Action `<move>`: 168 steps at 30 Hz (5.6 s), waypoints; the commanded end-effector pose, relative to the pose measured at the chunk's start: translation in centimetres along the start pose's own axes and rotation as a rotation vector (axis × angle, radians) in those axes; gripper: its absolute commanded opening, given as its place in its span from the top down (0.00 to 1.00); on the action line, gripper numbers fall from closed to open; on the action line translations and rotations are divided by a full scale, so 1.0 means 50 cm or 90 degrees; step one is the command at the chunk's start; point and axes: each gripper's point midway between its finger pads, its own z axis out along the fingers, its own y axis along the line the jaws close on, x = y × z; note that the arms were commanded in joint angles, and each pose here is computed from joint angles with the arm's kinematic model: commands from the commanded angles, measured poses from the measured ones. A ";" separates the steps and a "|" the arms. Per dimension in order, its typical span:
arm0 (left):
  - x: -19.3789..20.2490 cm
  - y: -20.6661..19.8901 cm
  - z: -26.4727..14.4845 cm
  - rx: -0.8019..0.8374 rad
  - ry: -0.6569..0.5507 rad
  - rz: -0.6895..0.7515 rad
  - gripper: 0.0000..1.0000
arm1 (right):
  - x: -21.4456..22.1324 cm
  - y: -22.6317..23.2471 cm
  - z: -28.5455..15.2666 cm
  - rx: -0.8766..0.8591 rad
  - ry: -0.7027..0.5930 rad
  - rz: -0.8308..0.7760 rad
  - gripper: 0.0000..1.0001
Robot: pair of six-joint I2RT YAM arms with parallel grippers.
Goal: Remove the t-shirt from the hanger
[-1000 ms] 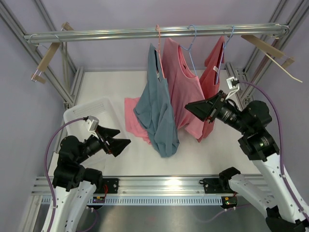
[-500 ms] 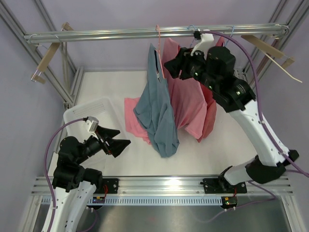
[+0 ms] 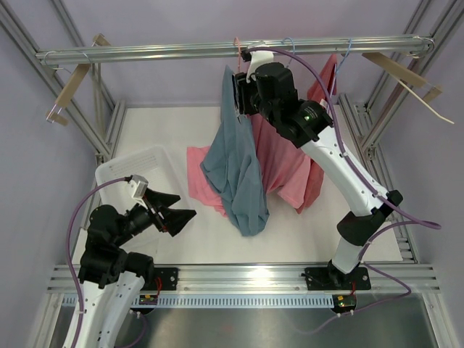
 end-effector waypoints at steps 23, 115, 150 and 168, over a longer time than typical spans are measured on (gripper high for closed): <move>-0.025 -0.026 -0.009 0.026 -0.025 0.024 0.01 | -0.083 -0.027 -0.023 0.062 -0.077 -0.013 1.00; 0.277 -0.362 0.266 0.100 0.149 0.098 1.00 | -0.370 0.051 -0.343 -0.162 -0.458 0.328 1.00; -0.303 -0.129 0.265 -0.183 -0.237 0.283 0.23 | -0.061 0.095 -0.748 -0.640 -0.267 0.293 1.00; -0.413 -0.118 0.187 -0.238 -0.263 0.316 1.00 | -0.017 0.025 -0.766 -0.537 -0.267 0.288 1.00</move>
